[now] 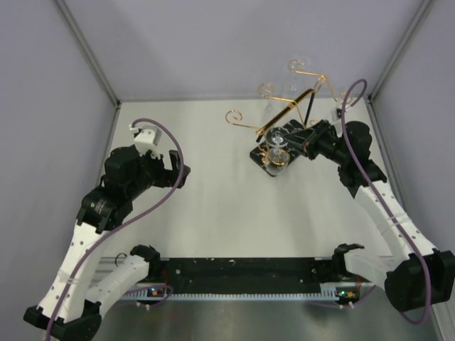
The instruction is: Take the wine glass off the wine glass rack
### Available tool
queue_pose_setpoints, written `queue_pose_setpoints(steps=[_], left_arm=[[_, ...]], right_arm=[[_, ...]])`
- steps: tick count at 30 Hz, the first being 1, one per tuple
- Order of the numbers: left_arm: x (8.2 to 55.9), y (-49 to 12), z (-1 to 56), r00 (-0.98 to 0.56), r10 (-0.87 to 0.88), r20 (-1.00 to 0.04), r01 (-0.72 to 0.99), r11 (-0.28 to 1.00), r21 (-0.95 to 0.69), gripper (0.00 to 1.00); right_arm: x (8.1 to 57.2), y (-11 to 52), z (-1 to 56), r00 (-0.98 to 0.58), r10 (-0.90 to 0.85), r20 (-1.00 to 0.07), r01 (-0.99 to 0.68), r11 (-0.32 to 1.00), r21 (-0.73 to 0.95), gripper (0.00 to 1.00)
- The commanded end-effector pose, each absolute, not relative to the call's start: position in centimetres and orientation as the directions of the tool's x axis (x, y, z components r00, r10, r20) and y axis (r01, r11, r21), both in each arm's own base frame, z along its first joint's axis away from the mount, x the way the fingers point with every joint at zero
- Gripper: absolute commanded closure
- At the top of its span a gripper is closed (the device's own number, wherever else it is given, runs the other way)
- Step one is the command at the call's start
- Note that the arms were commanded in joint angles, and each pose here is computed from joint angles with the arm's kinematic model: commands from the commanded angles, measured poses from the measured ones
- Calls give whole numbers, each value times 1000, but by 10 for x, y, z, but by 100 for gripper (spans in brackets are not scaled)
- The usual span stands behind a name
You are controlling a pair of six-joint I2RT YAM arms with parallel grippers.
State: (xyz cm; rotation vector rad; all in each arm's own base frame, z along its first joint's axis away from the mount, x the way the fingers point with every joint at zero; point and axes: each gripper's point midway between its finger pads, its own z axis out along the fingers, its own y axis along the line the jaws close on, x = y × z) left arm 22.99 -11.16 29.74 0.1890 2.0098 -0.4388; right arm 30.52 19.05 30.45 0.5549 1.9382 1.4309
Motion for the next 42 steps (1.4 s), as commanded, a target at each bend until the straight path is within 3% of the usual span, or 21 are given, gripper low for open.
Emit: queue_pose_setpoints(steps=[1,11,17,25,34,42], left_arm=[[233,-123,305,-437,-81,-896,364,895,-259,4],[224,-142,313,-467,-107,-878,432,838,-332,2],[222,-157,316,-521,-168,-837,438,789,-431,2],[194,-188,335,-519,-221,-826,598,596,-536,2],[181,-219,345,-637,-303,-709,617,351,-705,2],[177,-230,369,-712,-363,-601,575,190,-796,3]], right_arm=[[333,178,368,-570,742,-352,-209,284,936,100],[337,143,385,-523,760,-385,-178,345,922,100],[306,135,367,-552,746,-373,-152,350,924,100],[253,135,363,-591,705,-392,-147,383,912,100],[190,157,397,-701,626,-342,-237,248,939,100],[157,181,471,-766,534,-358,-384,68,921,100]])
